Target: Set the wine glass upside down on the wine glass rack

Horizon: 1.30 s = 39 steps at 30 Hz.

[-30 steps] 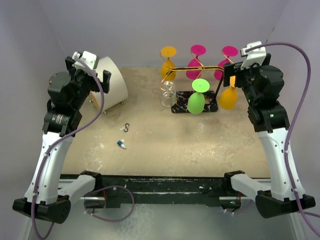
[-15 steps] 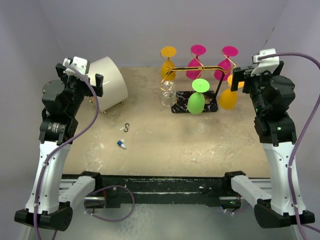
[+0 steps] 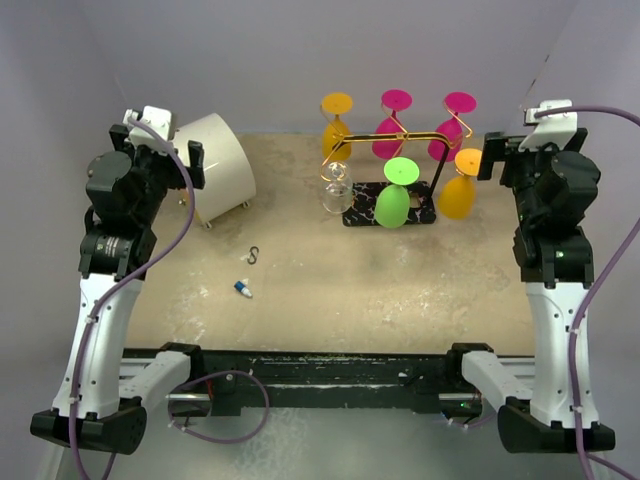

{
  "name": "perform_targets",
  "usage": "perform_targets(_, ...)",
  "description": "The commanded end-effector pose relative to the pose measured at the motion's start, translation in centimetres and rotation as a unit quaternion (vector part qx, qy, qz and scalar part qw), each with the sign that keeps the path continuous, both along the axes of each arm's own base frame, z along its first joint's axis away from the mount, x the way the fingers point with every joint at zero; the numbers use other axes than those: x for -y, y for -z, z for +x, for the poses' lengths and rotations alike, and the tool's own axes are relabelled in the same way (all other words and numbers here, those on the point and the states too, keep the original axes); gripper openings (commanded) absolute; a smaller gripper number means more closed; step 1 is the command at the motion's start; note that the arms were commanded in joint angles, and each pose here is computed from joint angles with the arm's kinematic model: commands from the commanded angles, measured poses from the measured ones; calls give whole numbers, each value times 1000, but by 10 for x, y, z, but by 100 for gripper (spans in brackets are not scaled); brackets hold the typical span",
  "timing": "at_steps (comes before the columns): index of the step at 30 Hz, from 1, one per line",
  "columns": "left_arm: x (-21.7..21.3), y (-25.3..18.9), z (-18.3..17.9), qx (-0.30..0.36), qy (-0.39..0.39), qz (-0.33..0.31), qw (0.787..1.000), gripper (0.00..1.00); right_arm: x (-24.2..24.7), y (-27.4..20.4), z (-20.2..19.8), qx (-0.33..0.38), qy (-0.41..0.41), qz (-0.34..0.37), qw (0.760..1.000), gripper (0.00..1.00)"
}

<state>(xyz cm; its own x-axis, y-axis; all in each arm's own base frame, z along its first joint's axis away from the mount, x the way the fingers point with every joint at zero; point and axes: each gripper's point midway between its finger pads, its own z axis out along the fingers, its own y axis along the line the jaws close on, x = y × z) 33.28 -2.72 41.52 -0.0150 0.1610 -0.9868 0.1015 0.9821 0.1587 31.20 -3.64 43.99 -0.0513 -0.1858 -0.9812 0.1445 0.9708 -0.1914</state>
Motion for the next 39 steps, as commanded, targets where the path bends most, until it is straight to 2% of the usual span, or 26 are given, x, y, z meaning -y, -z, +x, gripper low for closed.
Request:
perform_targets(1, -9, -35, -10, 37, -16, -18, 999, 99, -1, -35, -12, 55, -8, 10, 998, 100)
perform_targets(8, -3, -29, -11, 25, 4, -22, 999, 99, -8, -32, -21, 47, -36, 5, 998, 100)
perform_targets(17, 4, -16, -8, 18, 23, -22, 999, 99, -24, -14, -8, 24, -83, 11, 996, 100)
perform_targets(39, -2, -29, -13, 26, 11, -27, 999, 99, -19, -15, -14, 28, -69, 9, 997, 100)
